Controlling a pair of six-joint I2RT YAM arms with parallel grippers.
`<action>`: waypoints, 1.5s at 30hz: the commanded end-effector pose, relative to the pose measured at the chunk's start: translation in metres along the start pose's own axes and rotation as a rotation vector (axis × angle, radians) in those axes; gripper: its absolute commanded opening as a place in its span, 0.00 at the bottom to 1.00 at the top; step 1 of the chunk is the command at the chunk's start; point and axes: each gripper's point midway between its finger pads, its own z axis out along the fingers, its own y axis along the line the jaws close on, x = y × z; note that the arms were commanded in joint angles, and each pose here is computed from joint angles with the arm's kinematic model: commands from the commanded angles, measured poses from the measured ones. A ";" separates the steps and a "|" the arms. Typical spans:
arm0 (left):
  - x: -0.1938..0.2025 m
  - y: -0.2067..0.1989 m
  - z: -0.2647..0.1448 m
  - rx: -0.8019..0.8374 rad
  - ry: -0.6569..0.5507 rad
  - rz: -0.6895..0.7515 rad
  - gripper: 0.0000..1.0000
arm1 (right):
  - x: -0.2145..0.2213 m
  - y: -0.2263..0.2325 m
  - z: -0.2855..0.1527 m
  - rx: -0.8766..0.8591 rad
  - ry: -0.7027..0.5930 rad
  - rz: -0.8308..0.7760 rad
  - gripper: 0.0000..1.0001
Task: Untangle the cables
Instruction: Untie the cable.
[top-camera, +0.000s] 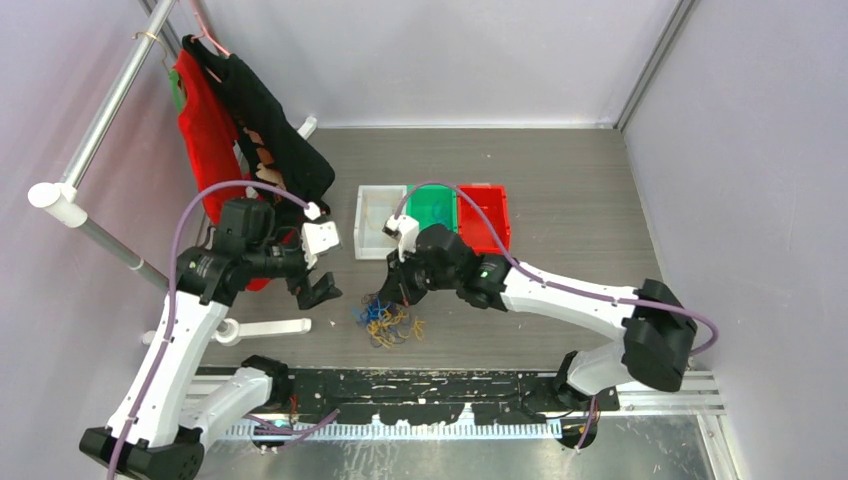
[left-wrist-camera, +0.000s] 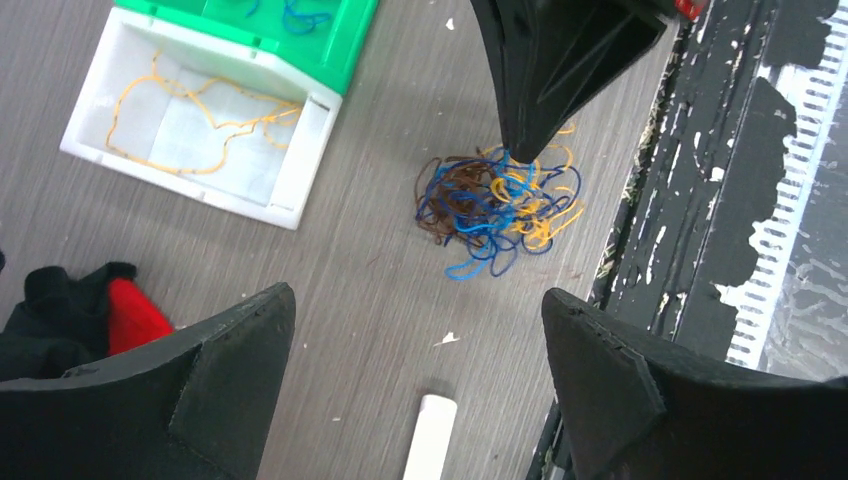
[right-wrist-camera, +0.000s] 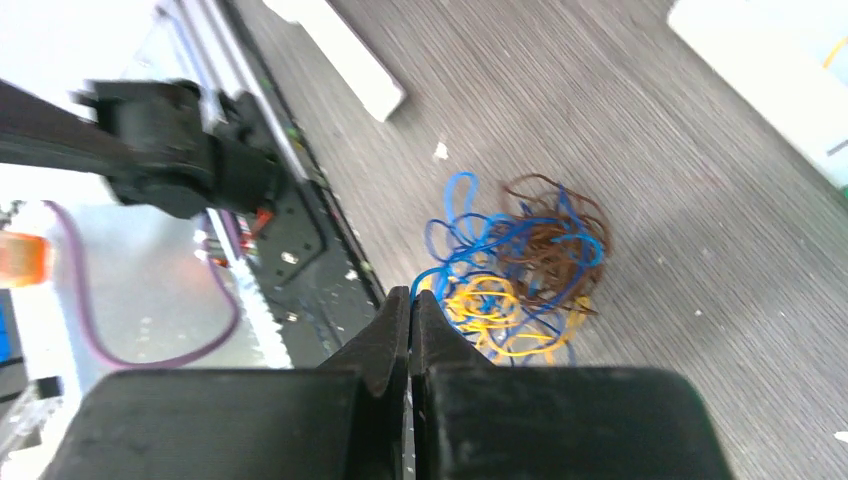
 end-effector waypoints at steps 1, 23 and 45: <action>-0.022 -0.009 0.002 0.026 -0.145 0.056 0.92 | -0.066 0.044 -0.035 -0.159 -0.206 0.024 0.01; -0.076 -0.029 0.021 0.118 -0.393 0.032 0.57 | -0.139 0.092 -0.090 -0.422 -0.430 0.092 0.01; -0.105 -0.049 0.001 0.223 -0.465 -0.081 0.00 | -0.151 0.071 -0.120 -0.336 -0.651 0.115 0.59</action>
